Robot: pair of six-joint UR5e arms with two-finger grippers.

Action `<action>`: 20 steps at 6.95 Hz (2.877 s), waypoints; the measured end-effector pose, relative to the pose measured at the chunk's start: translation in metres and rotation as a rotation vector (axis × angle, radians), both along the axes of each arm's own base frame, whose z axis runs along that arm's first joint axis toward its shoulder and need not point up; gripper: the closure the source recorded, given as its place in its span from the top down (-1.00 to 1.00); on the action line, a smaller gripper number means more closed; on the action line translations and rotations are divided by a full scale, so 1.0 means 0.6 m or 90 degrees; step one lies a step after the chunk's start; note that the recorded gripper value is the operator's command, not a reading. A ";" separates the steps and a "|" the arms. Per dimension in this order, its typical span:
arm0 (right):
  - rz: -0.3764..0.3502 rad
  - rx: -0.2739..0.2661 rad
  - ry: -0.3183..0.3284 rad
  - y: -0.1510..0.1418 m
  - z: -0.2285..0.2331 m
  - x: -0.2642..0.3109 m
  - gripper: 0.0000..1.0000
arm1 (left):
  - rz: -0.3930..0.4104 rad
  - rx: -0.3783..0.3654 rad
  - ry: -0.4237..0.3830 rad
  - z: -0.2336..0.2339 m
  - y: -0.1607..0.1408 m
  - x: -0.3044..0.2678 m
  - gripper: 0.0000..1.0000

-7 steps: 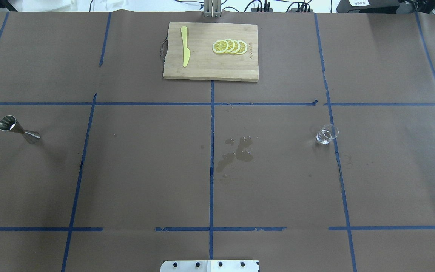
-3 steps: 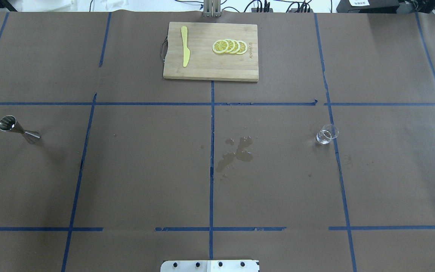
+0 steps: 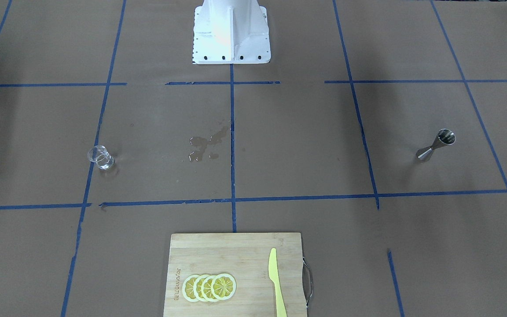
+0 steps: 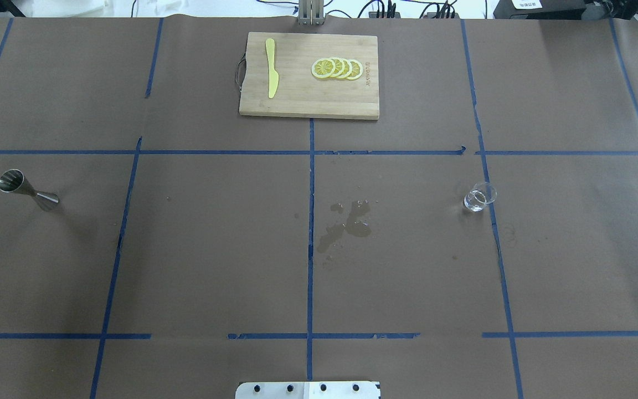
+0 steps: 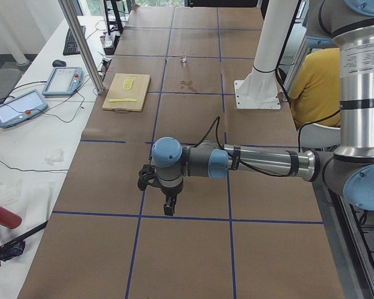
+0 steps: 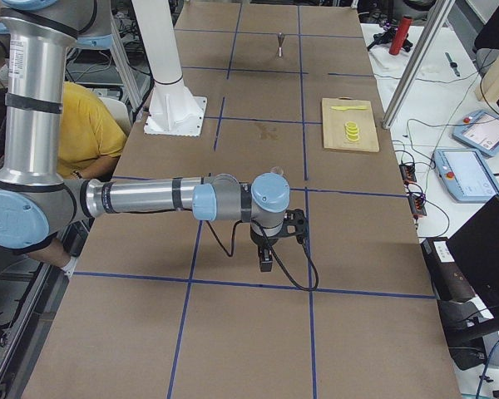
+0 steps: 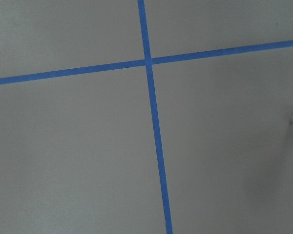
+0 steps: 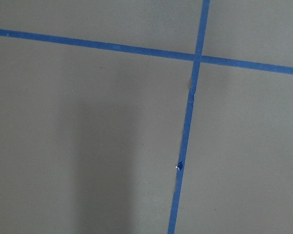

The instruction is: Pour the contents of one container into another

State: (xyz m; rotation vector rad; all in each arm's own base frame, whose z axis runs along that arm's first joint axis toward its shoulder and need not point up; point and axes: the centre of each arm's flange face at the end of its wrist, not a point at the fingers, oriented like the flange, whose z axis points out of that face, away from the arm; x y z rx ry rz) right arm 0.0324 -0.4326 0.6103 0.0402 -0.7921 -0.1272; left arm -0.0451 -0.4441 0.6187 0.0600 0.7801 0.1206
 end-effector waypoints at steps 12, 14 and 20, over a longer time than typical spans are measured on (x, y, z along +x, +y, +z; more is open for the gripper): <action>0.064 0.014 0.013 0.007 0.000 0.006 1.00 | 0.000 0.000 0.000 0.000 0.001 0.000 1.00; 0.059 0.016 0.007 0.009 0.000 0.005 1.00 | 0.000 0.000 0.001 -0.001 0.001 0.000 1.00; 0.054 0.020 0.006 0.011 0.001 0.005 1.00 | 0.001 0.004 0.001 -0.002 0.001 0.000 1.00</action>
